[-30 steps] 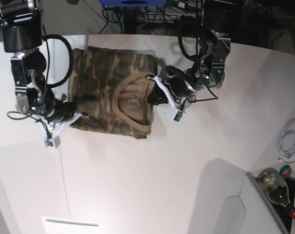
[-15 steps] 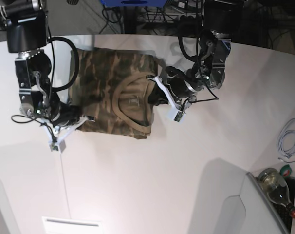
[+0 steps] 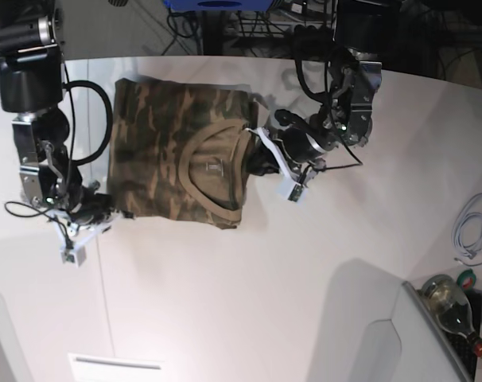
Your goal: Layout the t-shirt on the table in an organized manner, then fold the t-shirt properly
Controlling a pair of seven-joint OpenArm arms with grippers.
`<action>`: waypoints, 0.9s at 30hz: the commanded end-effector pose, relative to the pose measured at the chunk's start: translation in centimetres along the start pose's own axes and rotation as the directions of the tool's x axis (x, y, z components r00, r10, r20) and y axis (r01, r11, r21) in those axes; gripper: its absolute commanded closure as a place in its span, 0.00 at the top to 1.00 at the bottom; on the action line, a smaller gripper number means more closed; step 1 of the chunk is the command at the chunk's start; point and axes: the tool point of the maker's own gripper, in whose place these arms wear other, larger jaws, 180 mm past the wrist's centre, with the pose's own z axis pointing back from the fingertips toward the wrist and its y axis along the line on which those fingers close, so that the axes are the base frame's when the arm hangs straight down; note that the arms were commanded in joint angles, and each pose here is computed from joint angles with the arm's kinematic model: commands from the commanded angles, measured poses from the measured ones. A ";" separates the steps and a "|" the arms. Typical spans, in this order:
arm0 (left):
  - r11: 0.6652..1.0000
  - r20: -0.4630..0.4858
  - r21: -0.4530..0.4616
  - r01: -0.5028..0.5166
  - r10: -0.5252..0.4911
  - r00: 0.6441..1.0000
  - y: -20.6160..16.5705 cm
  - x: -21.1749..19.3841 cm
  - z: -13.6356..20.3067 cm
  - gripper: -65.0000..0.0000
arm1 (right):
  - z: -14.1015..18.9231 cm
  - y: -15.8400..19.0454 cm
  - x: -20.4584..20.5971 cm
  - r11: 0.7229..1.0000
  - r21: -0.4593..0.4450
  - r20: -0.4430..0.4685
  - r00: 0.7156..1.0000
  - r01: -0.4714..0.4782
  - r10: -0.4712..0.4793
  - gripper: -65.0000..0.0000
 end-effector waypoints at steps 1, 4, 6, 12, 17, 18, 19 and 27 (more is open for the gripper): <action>1.000 0.096 -0.013 0.023 -0.021 0.995 -0.4 3.1 0.4 0.00 | 1.1 0.5 2.5 1.000 0.016 0.083 0.996 -0.018 0.016 0.01; 0.997 0.140 -0.001 0.080 -0.079 0.987 -0.7 4.9 1.8 0.00 | 2.9 1.7 2.2 0.998 0.043 0.128 0.991 -0.045 0.039 0.01; 0.994 0.126 0.016 0.105 -0.106 0.986 -0.6 5.6 2.6 0.00 | 3.9 2.5 1.6 0.997 0.059 0.145 0.988 -0.059 0.050 0.01; 1.000 0.175 0.014 0.005 -0.008 0.985 0.6 8.7 4.8 0.00 | 5.9 3.9 -1.2 0.993 0.094 0.144 0.988 -0.074 0.060 0.01; 0.999 0.186 -0.021 -0.041 0.045 0.981 0.8 8.9 4.5 0.26 | 6.2 3.9 -2.6 0.993 0.096 0.121 0.991 -0.072 0.060 0.01; 0.998 0.184 -0.025 -0.050 0.054 0.981 0.8 8.7 4.5 0.40 | 6.2 3.9 -2.8 0.993 0.095 0.117 0.991 -0.071 0.060 0.01; 0.998 0.181 -0.028 -0.058 0.062 0.982 0.8 8.5 4.4 0.54 | 6.2 3.7 -3.0 0.993 0.093 0.112 0.992 -0.072 0.062 0.01; 0.983 0.087 -0.124 -0.133 0.144 0.986 0.6 4.3 2.4 0.91 | 6.1 3.5 -3.6 0.993 0.089 0.097 0.993 -0.072 0.063 0.01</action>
